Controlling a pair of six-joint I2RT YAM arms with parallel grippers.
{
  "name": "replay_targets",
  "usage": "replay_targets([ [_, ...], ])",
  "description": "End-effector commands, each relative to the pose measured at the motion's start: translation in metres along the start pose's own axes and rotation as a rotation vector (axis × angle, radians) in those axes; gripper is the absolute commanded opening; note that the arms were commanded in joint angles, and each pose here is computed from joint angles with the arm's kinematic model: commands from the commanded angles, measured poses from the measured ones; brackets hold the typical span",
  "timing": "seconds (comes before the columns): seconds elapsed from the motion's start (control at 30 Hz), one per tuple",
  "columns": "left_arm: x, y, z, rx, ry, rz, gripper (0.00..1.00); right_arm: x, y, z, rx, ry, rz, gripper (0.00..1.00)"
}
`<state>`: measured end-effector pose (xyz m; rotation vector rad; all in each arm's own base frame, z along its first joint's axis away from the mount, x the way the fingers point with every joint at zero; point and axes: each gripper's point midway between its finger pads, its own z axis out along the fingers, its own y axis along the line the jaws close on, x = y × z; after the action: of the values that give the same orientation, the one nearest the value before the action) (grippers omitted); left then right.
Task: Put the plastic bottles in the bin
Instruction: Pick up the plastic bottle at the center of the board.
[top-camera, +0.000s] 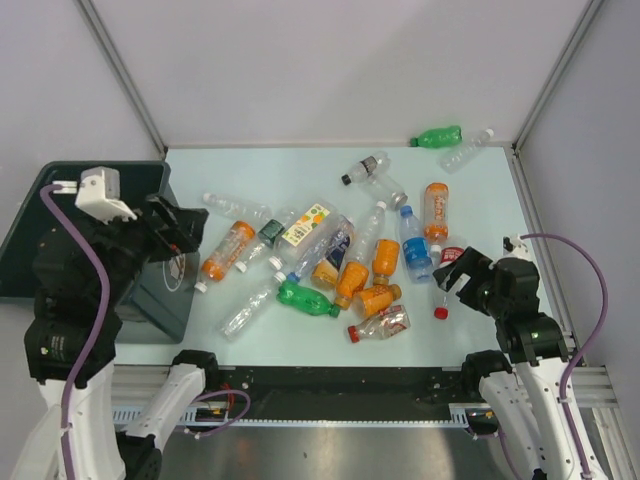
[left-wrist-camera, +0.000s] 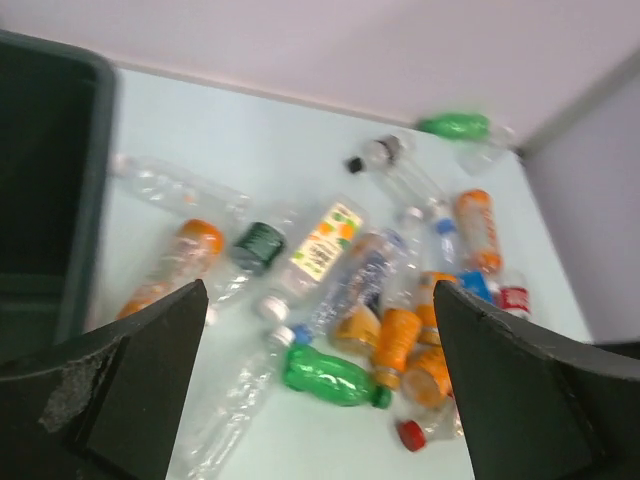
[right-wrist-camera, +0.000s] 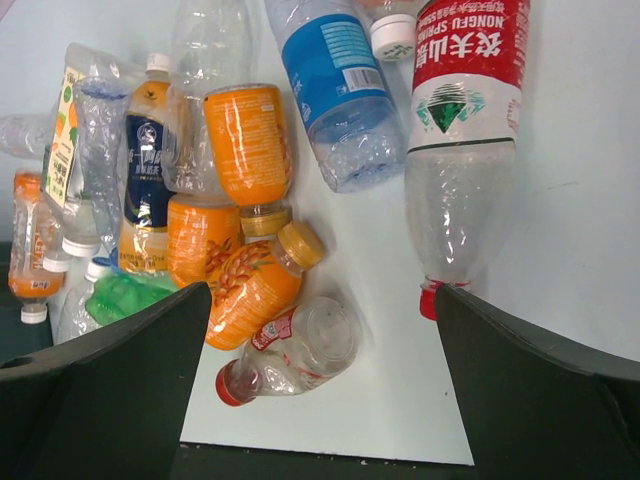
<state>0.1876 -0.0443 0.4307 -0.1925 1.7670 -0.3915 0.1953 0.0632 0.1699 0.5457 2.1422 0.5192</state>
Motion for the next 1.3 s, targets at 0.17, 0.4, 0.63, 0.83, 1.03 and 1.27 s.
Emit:
replay_targets([
  [0.17, 0.055, -0.058, 0.018, 0.391, 0.107, -0.060, 1.00, 0.003, 0.015, -0.001, -0.087, 0.024, -0.055, 1.00],
  [0.4, 0.102, -0.099, 0.049, 0.413, 0.202, 0.044, 1.00, 0.005, 0.014, 0.000, -0.087, 0.034, -0.049, 1.00],
  [0.63, 0.164, -0.149, 0.066, 0.443, 0.330, 0.237, 1.00, 0.002, 0.015, -0.002, -0.093, 0.008, -0.051, 1.00],
  [0.83, 0.217, -0.177, 0.072, 0.514, 0.392, 0.352, 1.00, 0.002, 0.011, 0.000, -0.062, 0.012, -0.035, 1.00],
  [1.03, 0.270, -0.187, 0.075, 0.585, 0.465, 0.412, 1.00, 0.005, 0.008, 0.003, -0.046, 0.029, -0.029, 1.00],
  [1.27, 0.336, -0.194, 0.069, 0.574, 0.598, 0.451, 0.97, 0.005, 0.006, 0.003, -0.032, 0.027, -0.019, 1.00],
])
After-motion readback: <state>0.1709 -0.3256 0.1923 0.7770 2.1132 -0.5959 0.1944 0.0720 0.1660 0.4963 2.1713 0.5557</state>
